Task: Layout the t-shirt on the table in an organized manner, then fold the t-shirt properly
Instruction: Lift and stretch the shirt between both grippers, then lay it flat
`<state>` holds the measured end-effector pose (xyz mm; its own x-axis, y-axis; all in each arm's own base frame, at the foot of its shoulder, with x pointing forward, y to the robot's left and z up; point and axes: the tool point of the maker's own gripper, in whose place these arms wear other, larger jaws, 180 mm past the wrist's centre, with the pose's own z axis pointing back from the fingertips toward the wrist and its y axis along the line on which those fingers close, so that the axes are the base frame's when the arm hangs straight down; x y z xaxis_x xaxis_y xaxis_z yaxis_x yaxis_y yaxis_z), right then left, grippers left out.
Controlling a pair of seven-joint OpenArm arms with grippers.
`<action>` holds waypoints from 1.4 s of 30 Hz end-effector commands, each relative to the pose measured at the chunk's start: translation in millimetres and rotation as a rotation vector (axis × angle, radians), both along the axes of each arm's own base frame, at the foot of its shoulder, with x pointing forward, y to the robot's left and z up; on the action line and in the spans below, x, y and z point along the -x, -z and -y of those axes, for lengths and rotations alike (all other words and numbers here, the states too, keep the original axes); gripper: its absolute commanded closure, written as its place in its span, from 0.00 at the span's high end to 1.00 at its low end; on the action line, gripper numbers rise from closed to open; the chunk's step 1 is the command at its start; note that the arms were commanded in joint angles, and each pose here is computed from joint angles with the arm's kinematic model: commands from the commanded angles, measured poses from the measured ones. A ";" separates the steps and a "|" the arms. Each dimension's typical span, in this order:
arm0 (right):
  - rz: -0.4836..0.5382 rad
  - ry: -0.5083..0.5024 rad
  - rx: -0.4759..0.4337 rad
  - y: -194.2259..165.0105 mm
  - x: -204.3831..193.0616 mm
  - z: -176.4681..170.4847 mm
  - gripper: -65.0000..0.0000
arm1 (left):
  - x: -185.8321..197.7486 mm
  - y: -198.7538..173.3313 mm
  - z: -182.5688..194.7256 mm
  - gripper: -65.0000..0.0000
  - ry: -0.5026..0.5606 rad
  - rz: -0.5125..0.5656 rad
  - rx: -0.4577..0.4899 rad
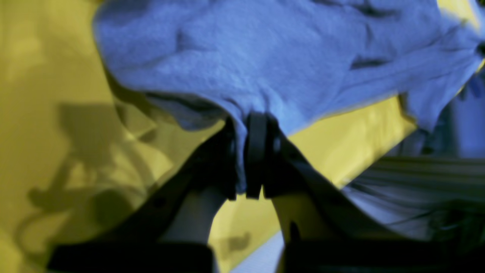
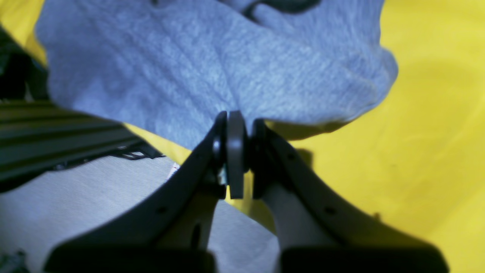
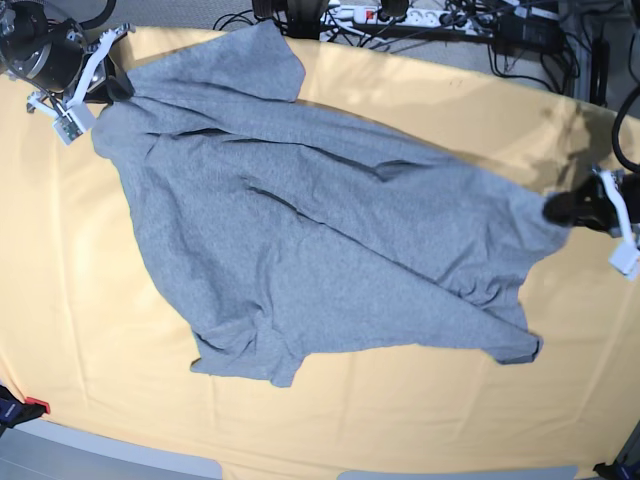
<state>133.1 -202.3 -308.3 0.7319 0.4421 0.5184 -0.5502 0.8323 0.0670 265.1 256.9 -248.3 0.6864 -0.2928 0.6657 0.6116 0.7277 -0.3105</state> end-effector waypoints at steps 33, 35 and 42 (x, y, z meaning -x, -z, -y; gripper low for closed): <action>-0.266 -0.216 0.187 -1.1 79.5 25.1 0.00 | 77.6 -42.6 5.2 0.00 0.514 -0.135 -0.550; -0.266 -0.216 0.187 -1.1 79.4 25.1 0.00 | 77.5 -42.7 5.0 0.00 0.515 -0.135 -0.552; -0.261 -0.216 0.188 -1.4 77.9 25.1 0.00 | 81.8 -32.6 15.6 0.00 0.487 -0.121 -0.468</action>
